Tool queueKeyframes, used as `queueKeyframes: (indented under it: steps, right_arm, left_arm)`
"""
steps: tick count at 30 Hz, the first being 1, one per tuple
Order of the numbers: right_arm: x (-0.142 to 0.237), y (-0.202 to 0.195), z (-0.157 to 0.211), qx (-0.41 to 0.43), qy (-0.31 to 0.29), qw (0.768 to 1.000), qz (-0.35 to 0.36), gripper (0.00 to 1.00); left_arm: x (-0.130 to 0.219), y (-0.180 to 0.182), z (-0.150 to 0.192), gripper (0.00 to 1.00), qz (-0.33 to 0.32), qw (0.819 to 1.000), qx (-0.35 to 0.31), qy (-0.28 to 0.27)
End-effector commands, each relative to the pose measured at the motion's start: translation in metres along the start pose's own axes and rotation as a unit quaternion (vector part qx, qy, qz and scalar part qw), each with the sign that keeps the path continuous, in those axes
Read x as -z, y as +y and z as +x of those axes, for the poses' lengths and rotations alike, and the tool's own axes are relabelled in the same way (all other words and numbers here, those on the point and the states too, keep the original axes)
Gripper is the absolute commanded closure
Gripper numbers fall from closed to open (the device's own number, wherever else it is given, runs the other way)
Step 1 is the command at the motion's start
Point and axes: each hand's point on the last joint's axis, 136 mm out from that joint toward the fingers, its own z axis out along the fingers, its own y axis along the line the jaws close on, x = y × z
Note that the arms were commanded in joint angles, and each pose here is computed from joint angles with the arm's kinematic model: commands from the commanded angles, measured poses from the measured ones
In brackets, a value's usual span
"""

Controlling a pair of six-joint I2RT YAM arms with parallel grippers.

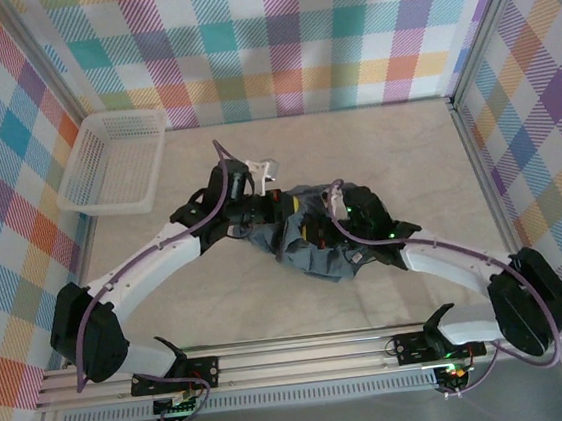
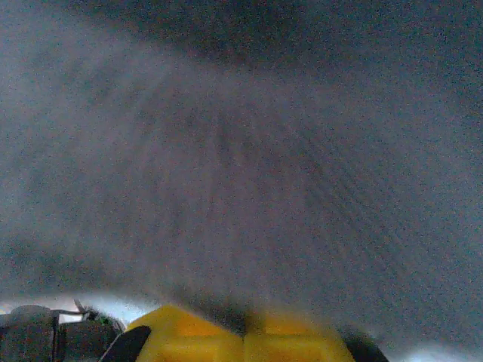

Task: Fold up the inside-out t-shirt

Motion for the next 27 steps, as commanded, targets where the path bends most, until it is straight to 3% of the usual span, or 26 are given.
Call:
queueKeyframes:
  steps: [1, 6, 9, 11, 12, 14, 15, 17, 21, 25, 27]
  right_arm:
    - [0.011, -0.015, 0.023, 0.028, 0.006, 0.999, 0.03, 1.0]
    - [0.011, -0.046, 0.089, 0.016, 0.091, 0.993, 0.07, 1.0]
    - [0.013, -0.045, 0.097, 0.01, 0.103, 0.993, 0.063, 1.0]
    - [0.014, -0.036, 0.088, 0.023, 0.102, 0.993, 0.056, 1.0]
    - [0.016, -0.029, 0.081, 0.034, 0.1, 0.993, 0.056, 0.93]
    - [0.022, -0.02, 0.062, 0.062, 0.09, 0.991, 0.073, 0.61]
    - [0.027, -0.018, 0.048, 0.08, 0.074, 0.99, 0.094, 0.52]
    - [0.037, -0.013, 0.022, 0.123, 0.037, 0.985, 0.118, 0.48]
    - [0.045, 0.014, -0.024, 0.212, -0.029, 0.971, 0.107, 0.5]
    - [0.034, 0.017, -0.046, 0.24, -0.03, 0.966, 0.095, 0.38]
    - [0.022, 0.03, -0.048, 0.256, -0.018, 0.965, 0.048, 0.35]
  left_arm:
    - [0.026, 0.0, -0.033, 0.96, -0.009, 0.999, 0.002, -0.049]
    - [0.041, 0.014, -0.04, 0.94, -0.032, 0.998, 0.002, -0.063]
    - [0.038, 0.015, -0.036, 0.99, -0.024, 0.998, 0.007, -0.057]
    - [0.032, 0.014, -0.032, 1.0, -0.007, 0.999, 0.016, -0.049]
    - [0.029, 0.014, -0.03, 1.0, 0.003, 0.999, 0.02, -0.046]
    - [0.025, 0.014, -0.024, 1.0, 0.012, 0.999, 0.024, -0.037]
    - [0.025, 0.014, -0.022, 1.0, 0.013, 0.999, 0.023, -0.033]
    - [0.025, 0.013, -0.016, 1.0, 0.013, 1.0, 0.014, -0.025]
    - [0.027, 0.016, -0.006, 1.0, 0.005, 1.0, 0.007, -0.01]
    - [0.032, 0.013, -0.003, 1.0, 0.008, 1.0, -0.002, -0.01]
    - [0.034, 0.012, -0.004, 1.0, 0.007, 1.0, -0.003, -0.013]
